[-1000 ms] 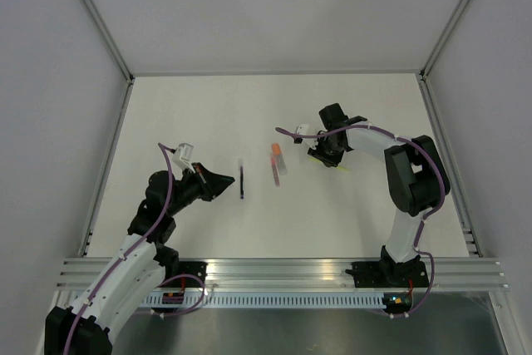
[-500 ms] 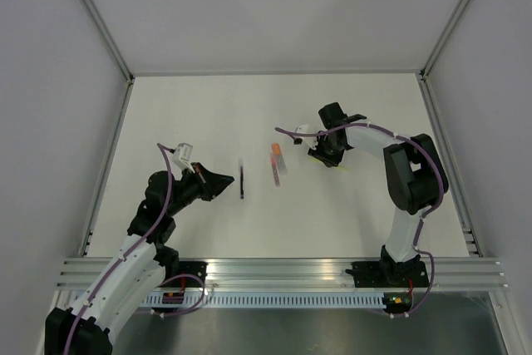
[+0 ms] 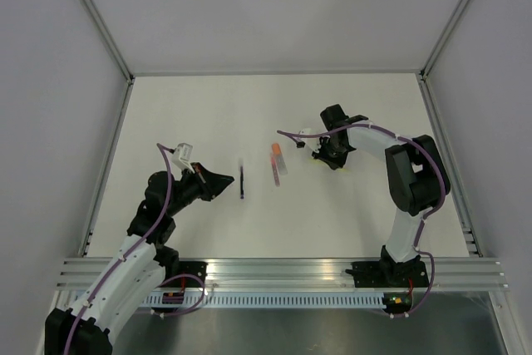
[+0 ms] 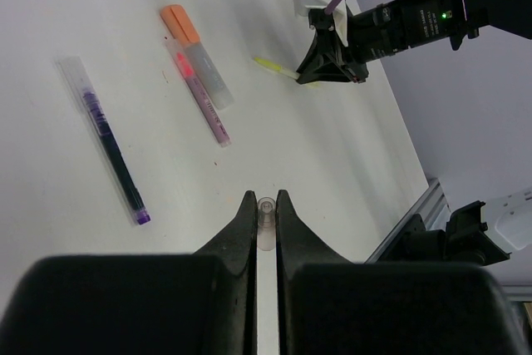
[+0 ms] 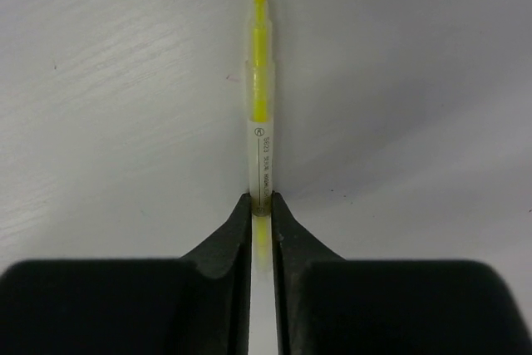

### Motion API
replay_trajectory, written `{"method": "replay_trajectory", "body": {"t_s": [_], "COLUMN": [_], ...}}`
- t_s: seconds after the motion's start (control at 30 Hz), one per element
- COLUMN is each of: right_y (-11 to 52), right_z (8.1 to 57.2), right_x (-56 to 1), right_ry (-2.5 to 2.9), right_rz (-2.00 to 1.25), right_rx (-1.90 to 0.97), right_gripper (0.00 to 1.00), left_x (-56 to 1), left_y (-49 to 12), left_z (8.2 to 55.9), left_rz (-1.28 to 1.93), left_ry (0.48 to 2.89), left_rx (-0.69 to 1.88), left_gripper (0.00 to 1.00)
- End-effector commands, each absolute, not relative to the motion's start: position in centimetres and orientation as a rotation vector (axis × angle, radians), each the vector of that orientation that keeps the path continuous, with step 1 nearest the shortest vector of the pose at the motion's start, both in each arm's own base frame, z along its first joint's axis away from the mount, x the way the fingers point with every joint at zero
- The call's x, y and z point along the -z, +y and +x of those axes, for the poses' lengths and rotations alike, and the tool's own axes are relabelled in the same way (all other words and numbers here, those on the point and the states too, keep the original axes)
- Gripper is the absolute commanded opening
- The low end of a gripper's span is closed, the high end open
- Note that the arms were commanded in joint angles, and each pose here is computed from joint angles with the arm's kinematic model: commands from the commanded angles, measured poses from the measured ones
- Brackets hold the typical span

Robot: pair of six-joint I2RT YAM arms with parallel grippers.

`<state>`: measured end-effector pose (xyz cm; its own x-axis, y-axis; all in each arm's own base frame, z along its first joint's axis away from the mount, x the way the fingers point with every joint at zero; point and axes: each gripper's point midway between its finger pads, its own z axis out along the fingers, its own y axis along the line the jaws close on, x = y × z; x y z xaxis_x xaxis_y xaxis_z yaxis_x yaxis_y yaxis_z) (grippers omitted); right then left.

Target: Insert the pens into the pen caps

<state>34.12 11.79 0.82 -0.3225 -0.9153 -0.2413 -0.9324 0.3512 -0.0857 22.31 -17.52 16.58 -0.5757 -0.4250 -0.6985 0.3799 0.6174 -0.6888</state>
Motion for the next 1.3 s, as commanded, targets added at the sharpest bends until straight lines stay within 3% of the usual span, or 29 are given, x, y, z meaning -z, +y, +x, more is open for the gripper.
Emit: {"method": "replay_trajectory", "body": {"t_s": [0.0,0.03,0.07,0.43,0.8,1.07,1.27], "right_y": [9.0,9.0,9.1,15.1,22.7,29.3,32.3], "right_z": [29.2,29.3,29.5,32.5,33.7,26.2,19.4], "right_x": [4.4,4.4,4.5,-0.7,-14.6,-20.0,-22.6], "right_ry": [2.589,2.588,2.586,2.393,2.083,1.868,1.667], "right_rz": [-1.749,-1.741,-1.731,-1.446,-0.919,-0.527,-0.529], "right_rx": [-0.145,-0.141,-0.132,-0.286,-0.444,-0.881,-1.077], "right_gripper": [0.11,0.01,0.00,0.00,0.00,0.00,0.00], "left_x": [-17.7,-17.9,-17.8,-18.9,-26.3,-31.7,-34.0], "left_y": [-17.3,-17.3,-17.3,-17.4,-18.8,-19.5,-20.4], "left_z": [22.7,22.7,22.7,22.7,22.6,22.0,21.8], "left_rz": [-0.010,-0.009,-0.012,-0.034,-0.025,0.110,0.223], "left_ry": [1.857,1.854,1.855,1.865,1.802,1.670,1.550], "left_rx": [1.055,1.055,1.053,1.076,1.215,1.247,1.290], "left_gripper": [0.02,0.02,0.02,0.02,0.02,0.02,0.02]}}
